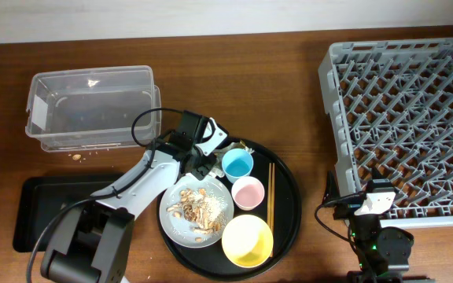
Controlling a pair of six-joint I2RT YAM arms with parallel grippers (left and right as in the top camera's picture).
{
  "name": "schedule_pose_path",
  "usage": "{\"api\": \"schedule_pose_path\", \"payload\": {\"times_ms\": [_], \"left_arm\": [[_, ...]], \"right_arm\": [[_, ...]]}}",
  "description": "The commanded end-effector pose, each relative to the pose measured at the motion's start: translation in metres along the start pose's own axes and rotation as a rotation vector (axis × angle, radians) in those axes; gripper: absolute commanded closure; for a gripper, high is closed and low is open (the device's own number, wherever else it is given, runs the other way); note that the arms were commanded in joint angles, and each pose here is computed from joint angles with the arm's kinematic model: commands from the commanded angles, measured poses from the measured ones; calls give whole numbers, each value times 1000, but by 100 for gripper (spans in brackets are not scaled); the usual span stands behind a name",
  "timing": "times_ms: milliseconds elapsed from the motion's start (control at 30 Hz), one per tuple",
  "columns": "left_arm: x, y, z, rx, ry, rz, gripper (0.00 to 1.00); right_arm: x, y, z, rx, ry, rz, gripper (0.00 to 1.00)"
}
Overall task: Sort waste into correct bins and load items into the dishwasher rack
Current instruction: 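Reach the left gripper to the gold wrapper on the black tray, then grasp the gold snack wrapper with the left gripper and lift, then move the wrapper over the clear bin and release it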
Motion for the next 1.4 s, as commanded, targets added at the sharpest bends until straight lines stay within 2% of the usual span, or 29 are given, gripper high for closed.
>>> {"api": "schedule_pose_path", "payload": {"times_ms": [0, 133, 300, 433, 867, 967, 1067, 1100, 1200, 1267, 1367], "left_arm": [[5, 0, 1, -9, -14, -3, 71], [5, 0, 1, -9, -15, -3, 80], [6, 1, 4, -4, -24, -3, 99], [12, 4, 15, 15, -57, 22, 99], [35, 24, 107, 168, -316, 143, 99], [31, 47, 120, 267, -356, 309, 99], [14, 83, 131, 348, -417, 603, 99], [-2, 102, 135, 363, -448, 821, 99], [-35, 130, 140, 372, -494, 1242, 99], [-53, 143, 144, 383, -522, 1429, 99], [-70, 155, 149, 403, -558, 1587, 99]], "right_arm": [[-2, -1, 0, -7, 1, -4, 1], [-2, -1, 0, -7, 1, -4, 1], [-2, -1, 0, -7, 1, -4, 1], [-2, -1, 0, -7, 1, -4, 1], [-2, -1, 0, -7, 1, -4, 1], [-2, -1, 0, -7, 1, -4, 2], [-2, -1, 0, -7, 1, -4, 1], [-2, -1, 0, -7, 1, -4, 1], [-2, -1, 0, -7, 1, -4, 1], [-2, -1, 0, -7, 1, -4, 1], [-2, -1, 0, -7, 1, -4, 1]]}}
Point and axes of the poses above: each gripper's point midway between its finger pads, its own z axis back along the fingers, its own y axis along the line the jaws close on, x = y × z, the point moved 8 cm from there along z, back along the fingers, and after that the axes turned 12 degrees about -z, right-handed, at the moved point
